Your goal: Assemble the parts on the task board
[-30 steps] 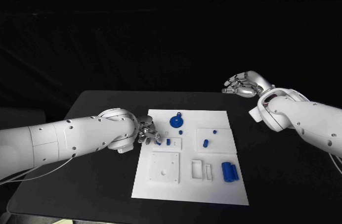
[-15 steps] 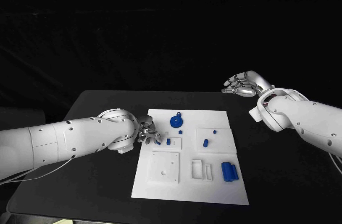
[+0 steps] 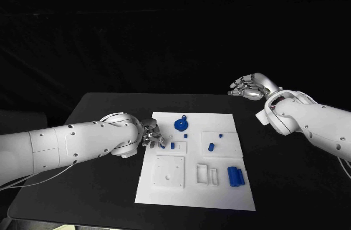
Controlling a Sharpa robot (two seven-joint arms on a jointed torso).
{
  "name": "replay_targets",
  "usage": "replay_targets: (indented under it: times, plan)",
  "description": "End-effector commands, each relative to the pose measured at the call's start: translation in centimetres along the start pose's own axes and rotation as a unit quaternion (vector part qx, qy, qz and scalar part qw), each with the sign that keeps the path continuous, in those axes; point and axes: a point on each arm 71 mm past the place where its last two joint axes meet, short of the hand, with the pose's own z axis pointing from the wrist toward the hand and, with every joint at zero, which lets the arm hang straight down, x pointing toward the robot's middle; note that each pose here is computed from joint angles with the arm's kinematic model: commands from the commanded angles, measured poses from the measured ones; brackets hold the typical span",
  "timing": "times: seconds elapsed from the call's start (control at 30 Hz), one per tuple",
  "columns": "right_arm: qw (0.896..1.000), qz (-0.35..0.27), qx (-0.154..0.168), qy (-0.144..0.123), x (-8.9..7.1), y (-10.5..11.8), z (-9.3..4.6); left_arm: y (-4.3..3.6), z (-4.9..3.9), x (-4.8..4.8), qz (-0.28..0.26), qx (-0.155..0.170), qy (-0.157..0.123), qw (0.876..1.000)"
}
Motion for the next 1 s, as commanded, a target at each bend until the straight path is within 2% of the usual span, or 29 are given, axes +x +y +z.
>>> replay_targets:
  times: [0.03,0.47,0.73,1.0]
  plan:
    - [1.0,0.001,-0.005,0.007,0.11,0.09,0.0,-0.18,-0.05,-0.05,0.0,0.007,-0.007,1.0]
    - [1.0,0.001,-0.005,0.007,0.16,0.12,0.03,-0.24,0.11,-0.03,0.007,0.006,-0.004,1.0]
    - [1.0,0.001,-0.004,0.006,0.03,0.0,-0.02,0.21,0.37,-0.23,0.01,-0.003,-0.001,1.0]
    - [1.0,0.001,-0.004,0.006,0.07,0.03,-0.01,0.06,0.4,0.0,0.014,-0.002,0.01,1.0]
